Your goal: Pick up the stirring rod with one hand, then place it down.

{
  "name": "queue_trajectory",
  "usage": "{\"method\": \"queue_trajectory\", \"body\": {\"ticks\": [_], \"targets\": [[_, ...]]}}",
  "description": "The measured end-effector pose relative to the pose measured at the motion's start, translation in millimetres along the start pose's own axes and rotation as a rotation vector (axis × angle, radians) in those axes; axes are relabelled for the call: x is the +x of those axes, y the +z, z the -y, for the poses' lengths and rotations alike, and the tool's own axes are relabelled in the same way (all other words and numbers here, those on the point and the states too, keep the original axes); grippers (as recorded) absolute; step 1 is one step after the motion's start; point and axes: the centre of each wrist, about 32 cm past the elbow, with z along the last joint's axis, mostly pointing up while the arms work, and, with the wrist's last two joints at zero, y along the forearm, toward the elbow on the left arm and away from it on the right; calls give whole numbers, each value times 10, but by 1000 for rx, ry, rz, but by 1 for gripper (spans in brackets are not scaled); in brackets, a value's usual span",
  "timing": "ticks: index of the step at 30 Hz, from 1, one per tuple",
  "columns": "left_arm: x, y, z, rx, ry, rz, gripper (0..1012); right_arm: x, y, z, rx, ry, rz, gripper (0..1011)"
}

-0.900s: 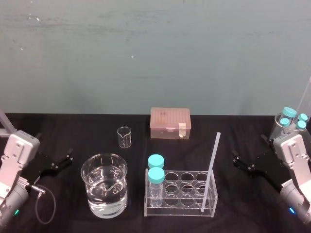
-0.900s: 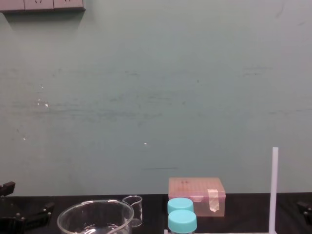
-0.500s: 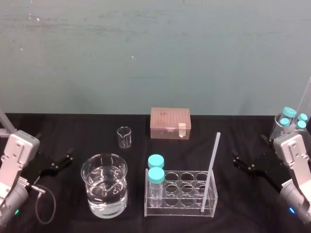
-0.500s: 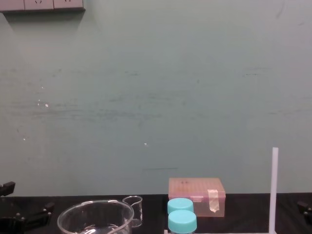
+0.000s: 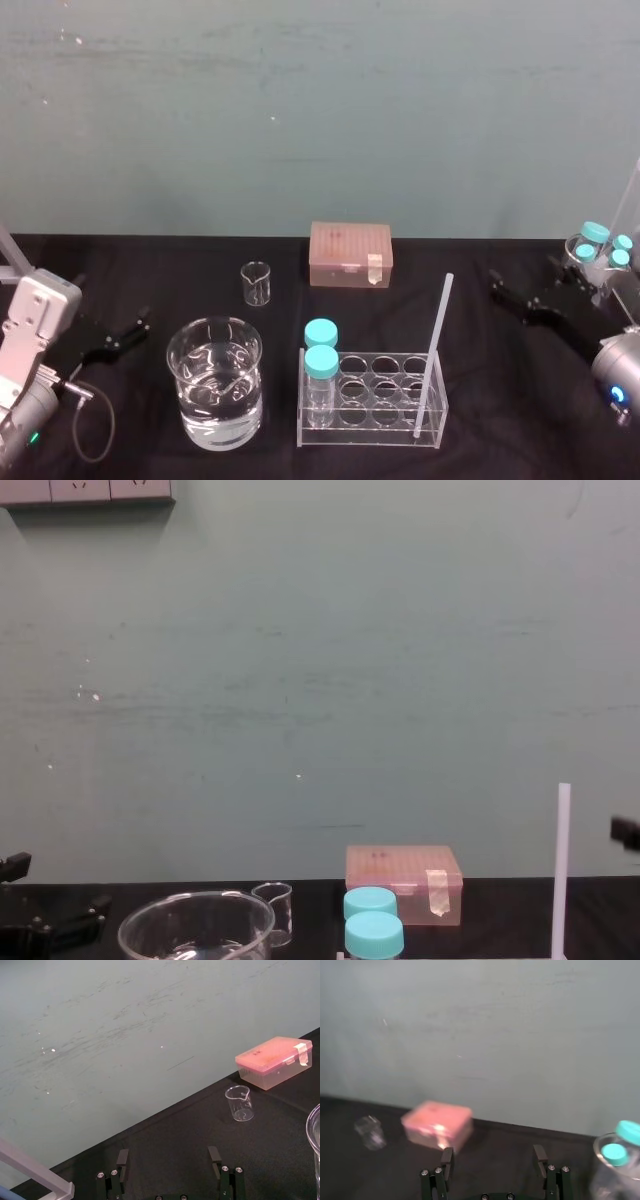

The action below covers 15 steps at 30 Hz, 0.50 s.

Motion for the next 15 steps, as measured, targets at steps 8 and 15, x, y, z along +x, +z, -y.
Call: {"method": "queue_trajectory", "body": {"ticks": [8,15], "targets": [[0,0,0,0,0,0,1005,183,359,45,51,206,-388,1003],[0,0,0,0,0,0,1005,362,513,113,28,483,-470,1003]]}}
